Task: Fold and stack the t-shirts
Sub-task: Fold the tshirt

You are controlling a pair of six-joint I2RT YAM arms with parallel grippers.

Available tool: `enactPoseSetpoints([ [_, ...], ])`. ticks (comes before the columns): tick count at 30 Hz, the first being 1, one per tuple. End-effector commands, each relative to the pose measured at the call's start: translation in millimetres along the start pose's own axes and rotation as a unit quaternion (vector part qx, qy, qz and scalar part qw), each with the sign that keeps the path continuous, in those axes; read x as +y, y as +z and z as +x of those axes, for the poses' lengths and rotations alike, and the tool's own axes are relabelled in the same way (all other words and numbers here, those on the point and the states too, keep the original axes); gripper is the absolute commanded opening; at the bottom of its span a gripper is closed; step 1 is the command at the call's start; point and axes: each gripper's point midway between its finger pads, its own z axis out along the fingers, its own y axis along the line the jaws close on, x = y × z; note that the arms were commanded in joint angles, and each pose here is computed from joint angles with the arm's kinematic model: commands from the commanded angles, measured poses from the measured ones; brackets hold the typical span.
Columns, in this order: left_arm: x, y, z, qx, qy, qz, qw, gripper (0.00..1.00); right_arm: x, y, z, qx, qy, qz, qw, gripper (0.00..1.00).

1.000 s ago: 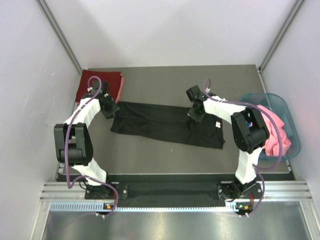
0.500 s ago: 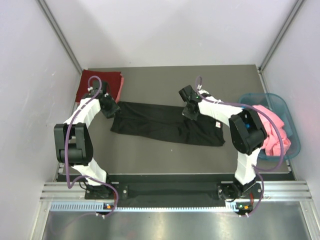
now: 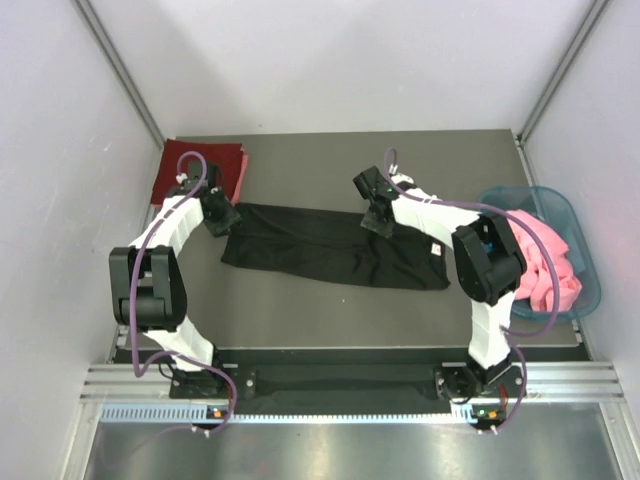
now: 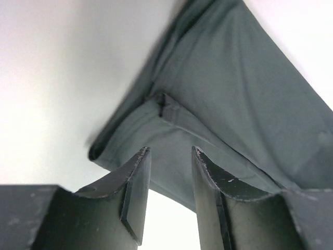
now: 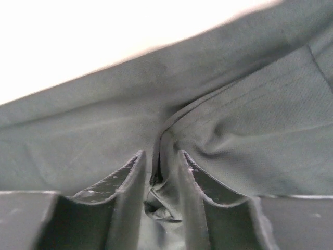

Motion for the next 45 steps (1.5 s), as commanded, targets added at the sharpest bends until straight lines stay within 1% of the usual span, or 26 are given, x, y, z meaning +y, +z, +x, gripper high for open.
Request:
enactPoseSetpoints([
  [1, 7.9, 1.1, -12.0, -0.027, -0.006, -0.03, 0.999, 0.42, -5.0, -14.0, -24.4, -0.015, -0.022, 0.009, 1.0, 0.34],
  [3, 8.4, 5.1, -7.5, -0.023, -0.012, -0.024, 0.999, 0.43, -26.5, -19.3, -38.4, -0.02, -0.007, 0.025, 0.999, 0.36],
  [6, -6.2, 12.3, 4.5, -0.005, -0.019, 0.025, 0.999, 0.42, -55.3, -21.2, -52.6, -0.022, 0.019, 0.036, 0.999, 0.38],
  [8, -17.8, 16.2, 10.1, 0.008, -0.018, 0.063, 0.998, 0.41, -64.9, -18.2, -54.2, -0.013, 0.021, 0.035, 0.999, 0.37],
  [11, -21.6, 24.2, 11.2, 0.017, -0.02, 0.068, 0.997, 0.41, -69.1, -8.6, -60.0, -0.005, -0.032, 0.023, 0.999, 0.36],
  [12, -20.4, 26.9, 13.8, 0.025, -0.02, 0.064, 0.997, 0.41, -70.4, -5.3, -63.5, -0.006, -0.065, 0.016, 0.998, 0.36],
  [14, -20.4, 34.3, 17.1, 0.039, -0.022, 0.06, 0.997, 0.4, -65.6, -0.6, -53.3, 0.016, -0.099, -0.027, 0.995, 0.36],
  [15, -23.7, 36.0, 19.5, 0.046, -0.025, 0.069, 0.996, 0.4, -62.9, 2.6, -60.8, 0.003, -0.111, -0.049, 0.993, 0.36],
  [16, -24.6, 37.4, 20.6, 0.048, -0.026, 0.073, 0.996, 0.4, -61.0, 2.9, -62.2, -0.001, -0.115, -0.067, 0.991, 0.36],
  [17, -22.6, 41.4, 26.6, 0.055, -0.03, 0.073, 0.995, 0.4, -61.3, 2.1, -54.8, 0.009, -0.12, -0.089, 0.989, 0.36],
  [18, -23.1, 43.8, 26.5, 0.053, -0.031, 0.076, 0.995, 0.4, -61.4, 3.6, -62.2, -0.003, -0.12, -0.1, 0.988, 0.36],
  [20, -17.2, 52.4, 34.0, 0.063, -0.034, 0.065, 0.995, 0.4, -63.7, 5.8, -60.9, 0.003, -0.124, -0.113, 0.986, 0.37],
  [23, -9.9, 63.8, 40.2, 0.077, -0.038, 0.046, 0.995, 0.39, -74.6, 12.6, -68.4, 0.002, -0.139, -0.109, 0.984, 0.37],
  [26, -5.2, 71.4, 41.5, 0.079, -0.042, 0.031, 0.995, 0.4, -80.6, 11.7, -72.6, -0.003, -0.152, -0.114, 0.982, 0.37],
  [29, -0.8, 74.9, 40.6, 0.076, -0.044, 0.018, 0.996, 0.4, -72.5, 8.3, -70.3, 0.001, -0.166, -0.153, 0.974, 0.38],
  [32, 4.7, 76.6, 40.3, 0.074, -0.045, 0.004, 0.996, 0.4, -69.6, 12.4, -68.1, 0.01, -0.176, -0.166, 0.97, 0.38],
  [37, 7.3, 77.2, 39.5, 0.07, -0.044, -0.004, 0.997, 0.4, -72.8, 20.6, -67.3, 0.016, -0.186, -0.156, 0.97, 0.37],
  [45, 8.9, 77.7, 40.8, 0.07, -0.047, -0.007, 0.996, 0.4, -85.3, 10.4, -87.6, -0.018, -0.187, -0.128, 0.974, 0.39],
])
